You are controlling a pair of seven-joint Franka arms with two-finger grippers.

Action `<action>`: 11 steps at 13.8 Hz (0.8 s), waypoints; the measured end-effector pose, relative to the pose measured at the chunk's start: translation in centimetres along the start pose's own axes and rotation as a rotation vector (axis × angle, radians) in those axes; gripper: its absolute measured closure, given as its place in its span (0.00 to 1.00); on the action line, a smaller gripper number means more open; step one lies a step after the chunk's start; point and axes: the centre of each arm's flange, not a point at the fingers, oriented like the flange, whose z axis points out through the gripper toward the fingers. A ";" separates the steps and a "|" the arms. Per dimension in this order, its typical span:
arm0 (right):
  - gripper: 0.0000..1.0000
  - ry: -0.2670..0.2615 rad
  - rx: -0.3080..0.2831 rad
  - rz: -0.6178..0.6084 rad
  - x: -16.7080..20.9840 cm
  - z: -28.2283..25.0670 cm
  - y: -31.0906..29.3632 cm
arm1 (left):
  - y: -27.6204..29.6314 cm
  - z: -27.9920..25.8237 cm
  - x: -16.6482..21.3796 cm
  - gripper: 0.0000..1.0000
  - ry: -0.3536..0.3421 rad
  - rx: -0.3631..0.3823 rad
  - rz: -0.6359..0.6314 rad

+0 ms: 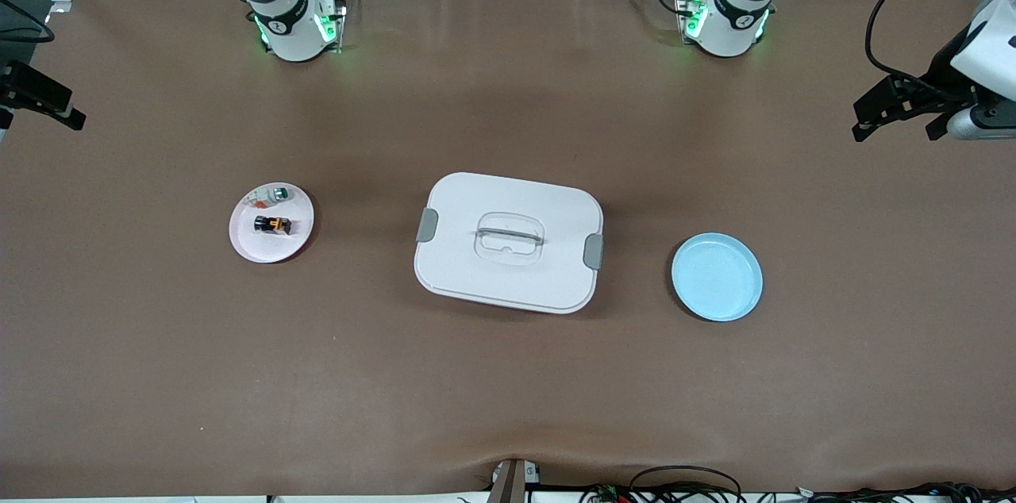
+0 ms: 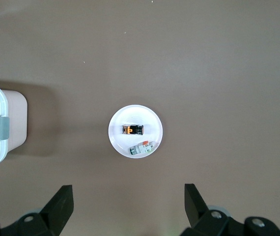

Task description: Transfer orange switch to right arm and place

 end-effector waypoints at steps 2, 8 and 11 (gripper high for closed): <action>0.00 0.000 0.000 0.000 0.0 0.0 0.0 | 0.1 0.0 0.0 0.00 0.000 0.000 0.002; 0.00 0.000 0.000 -0.002 0.0 0.0 -0.1 | 0.5 0.0 0.0 0.00 0.000 0.000 0.010; 0.00 -0.005 -0.001 -0.002 -0.3 -0.4 -0.1 | 0.6 0.0 0.0 0.00 0.000 0.000 0.010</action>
